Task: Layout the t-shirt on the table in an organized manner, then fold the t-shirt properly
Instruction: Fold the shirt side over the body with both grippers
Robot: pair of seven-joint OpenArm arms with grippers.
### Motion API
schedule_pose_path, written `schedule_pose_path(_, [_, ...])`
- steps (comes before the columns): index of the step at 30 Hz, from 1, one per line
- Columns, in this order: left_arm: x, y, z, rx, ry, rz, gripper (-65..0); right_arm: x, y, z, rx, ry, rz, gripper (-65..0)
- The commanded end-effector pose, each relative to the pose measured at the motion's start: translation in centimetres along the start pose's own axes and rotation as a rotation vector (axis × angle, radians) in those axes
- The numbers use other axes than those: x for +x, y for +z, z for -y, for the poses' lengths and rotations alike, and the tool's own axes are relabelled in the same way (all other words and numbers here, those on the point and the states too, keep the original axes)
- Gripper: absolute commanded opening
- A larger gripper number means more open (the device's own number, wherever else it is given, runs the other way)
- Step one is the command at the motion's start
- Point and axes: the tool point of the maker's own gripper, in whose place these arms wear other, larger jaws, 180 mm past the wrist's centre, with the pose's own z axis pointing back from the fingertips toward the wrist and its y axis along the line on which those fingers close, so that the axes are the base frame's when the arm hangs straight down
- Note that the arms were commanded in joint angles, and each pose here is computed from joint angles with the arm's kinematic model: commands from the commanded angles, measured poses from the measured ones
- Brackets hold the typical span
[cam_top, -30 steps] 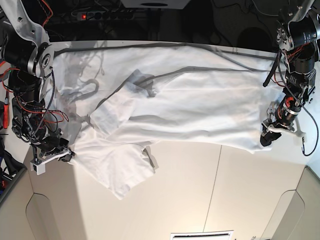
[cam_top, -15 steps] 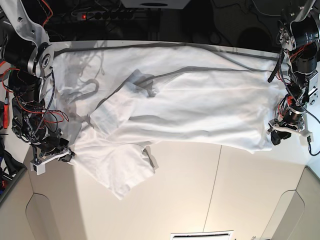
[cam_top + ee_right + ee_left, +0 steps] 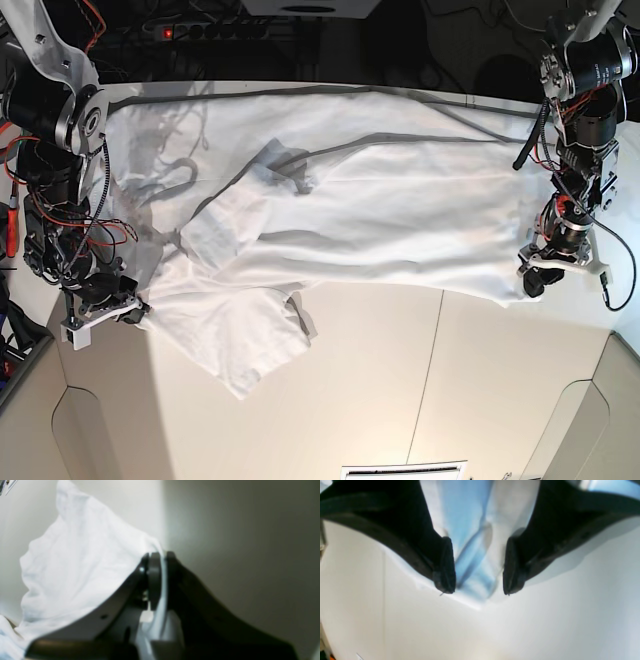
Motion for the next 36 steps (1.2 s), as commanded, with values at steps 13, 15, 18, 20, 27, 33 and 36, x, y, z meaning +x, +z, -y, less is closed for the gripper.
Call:
schedule_pose_path(13, [0.8,-0.2,0.4,-0.019,-0.011,-0.002,-65.0,3.2,0.4,-0.3,0.014,0.012,0.076,-65.0])
schedule_pose_path(15, [1.4,-0.1,0.5,-0.037,-0.019,0.014,-65.0,3.2,0.4,-0.3,0.014,0.012,0.077,-65.0])
schedule_pose_path(18, [2.9,0.4,0.6,-0.095,-0.019,0.047,-65.0,3.6,0.5,-0.4,0.016,0.019,0.086,-65.0])
schedule_pose_path(20, [4.3,0.8,0.5,-0.128,0.003,0.082,-65.0,4.0,0.6,-0.7,0.025,0.033,0.087,-65.0])
schedule_pose_path(27, [6.7,2.1,-2.0,-0.099,0.131,0.132,-65.0,5.6,2.1,-3.2,0.117,0.018,0.017,-65.0])
schedule_pose_path(33, [5.8,3.6,-3.7,-0.092,0.218,0.071,-65.0,6.5,4.9,-4.0,0.134,0.112,0.038,-65.0])
schedule_pose_path(36, [6.6,5.0,-4.1,-0.100,0.191,0.096,-65.0,6.1,6.9,-3.7,0.106,0.186,0.062,-65.0])
